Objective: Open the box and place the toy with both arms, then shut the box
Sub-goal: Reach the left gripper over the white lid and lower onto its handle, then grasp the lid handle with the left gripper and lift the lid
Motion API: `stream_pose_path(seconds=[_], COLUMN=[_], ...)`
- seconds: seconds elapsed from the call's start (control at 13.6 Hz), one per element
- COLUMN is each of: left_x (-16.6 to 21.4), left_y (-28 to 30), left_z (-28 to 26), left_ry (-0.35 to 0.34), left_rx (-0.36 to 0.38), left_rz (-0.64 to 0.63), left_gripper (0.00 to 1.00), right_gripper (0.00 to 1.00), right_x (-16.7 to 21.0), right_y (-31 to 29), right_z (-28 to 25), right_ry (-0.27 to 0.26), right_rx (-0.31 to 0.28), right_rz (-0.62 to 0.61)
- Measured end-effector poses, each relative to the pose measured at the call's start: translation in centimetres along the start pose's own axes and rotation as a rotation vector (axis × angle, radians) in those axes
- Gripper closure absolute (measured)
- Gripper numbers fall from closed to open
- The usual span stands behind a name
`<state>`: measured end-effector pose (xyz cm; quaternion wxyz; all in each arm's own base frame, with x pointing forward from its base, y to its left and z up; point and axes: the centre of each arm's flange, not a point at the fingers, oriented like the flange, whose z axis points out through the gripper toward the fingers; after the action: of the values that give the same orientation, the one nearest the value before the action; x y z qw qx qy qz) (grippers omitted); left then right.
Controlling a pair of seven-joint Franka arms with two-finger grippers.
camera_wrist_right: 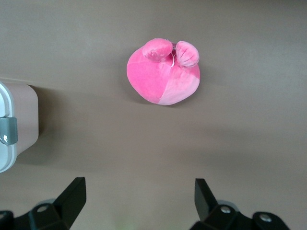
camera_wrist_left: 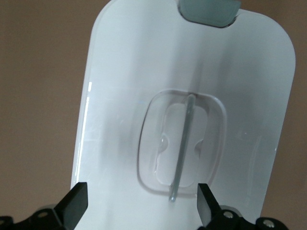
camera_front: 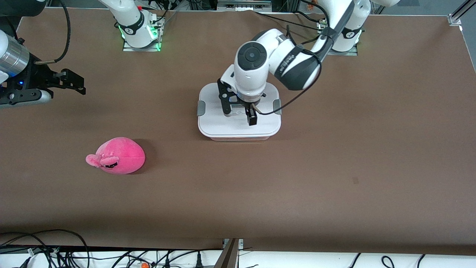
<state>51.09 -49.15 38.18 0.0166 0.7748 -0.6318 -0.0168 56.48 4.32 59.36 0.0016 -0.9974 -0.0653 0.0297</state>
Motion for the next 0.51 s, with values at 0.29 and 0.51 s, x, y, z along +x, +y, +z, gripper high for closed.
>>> stream_pose_path(seconds=[0.29,0.51], left_x=[0.7,1.1], left_y=[0.2,0.6], left_z=[2.3,2.9], left_ry=[-0.015,-0.025], left_rx=[0.001,0.014], left_rz=[0.014,0.032], left_gripper=[0.00,0.00], right_gripper=[0.00,0.00], right_x=[0.0,0.0], right_y=[0.3,0.4], right_z=[0.0,0.0], right_ry=[-0.001,0.000], right_rx=[0.000,0.000], right_rz=[0.004,-0.001])
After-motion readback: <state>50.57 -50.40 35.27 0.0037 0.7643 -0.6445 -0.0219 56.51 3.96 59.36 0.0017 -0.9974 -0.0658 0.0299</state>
